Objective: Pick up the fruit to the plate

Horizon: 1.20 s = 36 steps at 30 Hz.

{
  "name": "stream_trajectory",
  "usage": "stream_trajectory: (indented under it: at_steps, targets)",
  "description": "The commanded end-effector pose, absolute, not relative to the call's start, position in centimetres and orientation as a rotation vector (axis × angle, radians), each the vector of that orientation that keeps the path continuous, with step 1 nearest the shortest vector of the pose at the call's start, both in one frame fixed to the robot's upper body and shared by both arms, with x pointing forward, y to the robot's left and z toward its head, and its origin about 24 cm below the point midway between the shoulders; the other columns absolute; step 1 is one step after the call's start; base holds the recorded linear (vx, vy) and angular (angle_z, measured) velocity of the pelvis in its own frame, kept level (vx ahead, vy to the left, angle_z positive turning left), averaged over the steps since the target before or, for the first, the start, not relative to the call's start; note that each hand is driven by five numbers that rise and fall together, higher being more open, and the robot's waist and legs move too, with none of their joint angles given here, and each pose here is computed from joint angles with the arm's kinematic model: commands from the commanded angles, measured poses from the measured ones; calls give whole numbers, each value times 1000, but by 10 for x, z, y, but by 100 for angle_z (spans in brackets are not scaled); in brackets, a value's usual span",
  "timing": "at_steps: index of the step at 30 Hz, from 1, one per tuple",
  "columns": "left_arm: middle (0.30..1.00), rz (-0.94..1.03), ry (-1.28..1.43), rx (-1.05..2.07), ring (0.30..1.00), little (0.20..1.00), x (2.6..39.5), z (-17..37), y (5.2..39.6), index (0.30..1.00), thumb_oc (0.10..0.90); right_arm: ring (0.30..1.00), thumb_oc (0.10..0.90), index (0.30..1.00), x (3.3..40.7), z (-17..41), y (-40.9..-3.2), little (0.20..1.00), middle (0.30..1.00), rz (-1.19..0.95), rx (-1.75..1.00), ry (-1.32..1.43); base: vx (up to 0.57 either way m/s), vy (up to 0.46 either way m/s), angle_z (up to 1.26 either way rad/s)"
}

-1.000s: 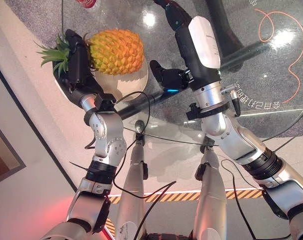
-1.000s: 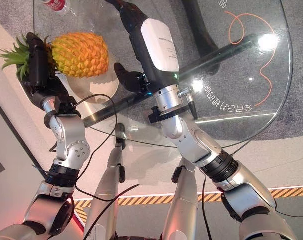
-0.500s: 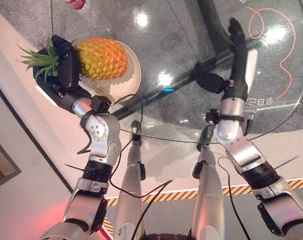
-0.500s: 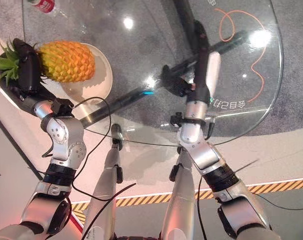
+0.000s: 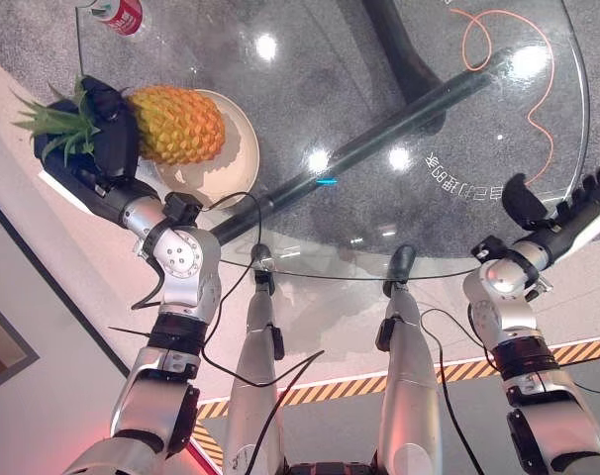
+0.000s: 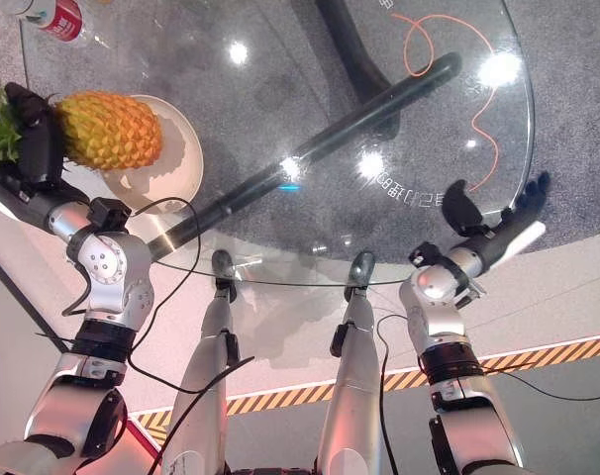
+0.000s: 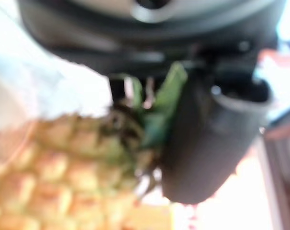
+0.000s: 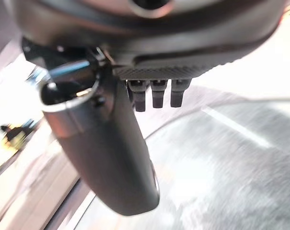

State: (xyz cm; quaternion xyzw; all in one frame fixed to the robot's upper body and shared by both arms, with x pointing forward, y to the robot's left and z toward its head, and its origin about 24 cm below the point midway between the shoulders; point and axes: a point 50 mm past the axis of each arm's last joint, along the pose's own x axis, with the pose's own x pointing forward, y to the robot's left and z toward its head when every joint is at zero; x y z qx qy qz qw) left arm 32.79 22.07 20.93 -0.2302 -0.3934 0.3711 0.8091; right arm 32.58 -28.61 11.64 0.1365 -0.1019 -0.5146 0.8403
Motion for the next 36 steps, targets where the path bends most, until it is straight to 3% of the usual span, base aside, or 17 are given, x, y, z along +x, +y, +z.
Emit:
stream_trajectory:
  at_steps: [1, 16, 36]
  targets:
    - [300, 763, -1254, -440, 300, 200, 309, 283, 232, 300, 100, 900, 800, 900, 314, 132, -321, 900, 900, -1228, 379, -294, 0, 0, 0]
    - [300, 870, -1243, -237, 300, 200, 322, 291, 244, 300, 100, 900, 800, 900, 297, 68, -361, 900, 900, -1310, 398, 28, 6, -15, 0]
    - [300, 872, -1145, -131, 300, 200, 337, 277, 248, 300, 100, 900, 800, 900, 300, 62, -358, 900, 900, -1272, 368, 64, 0, 0, 0]
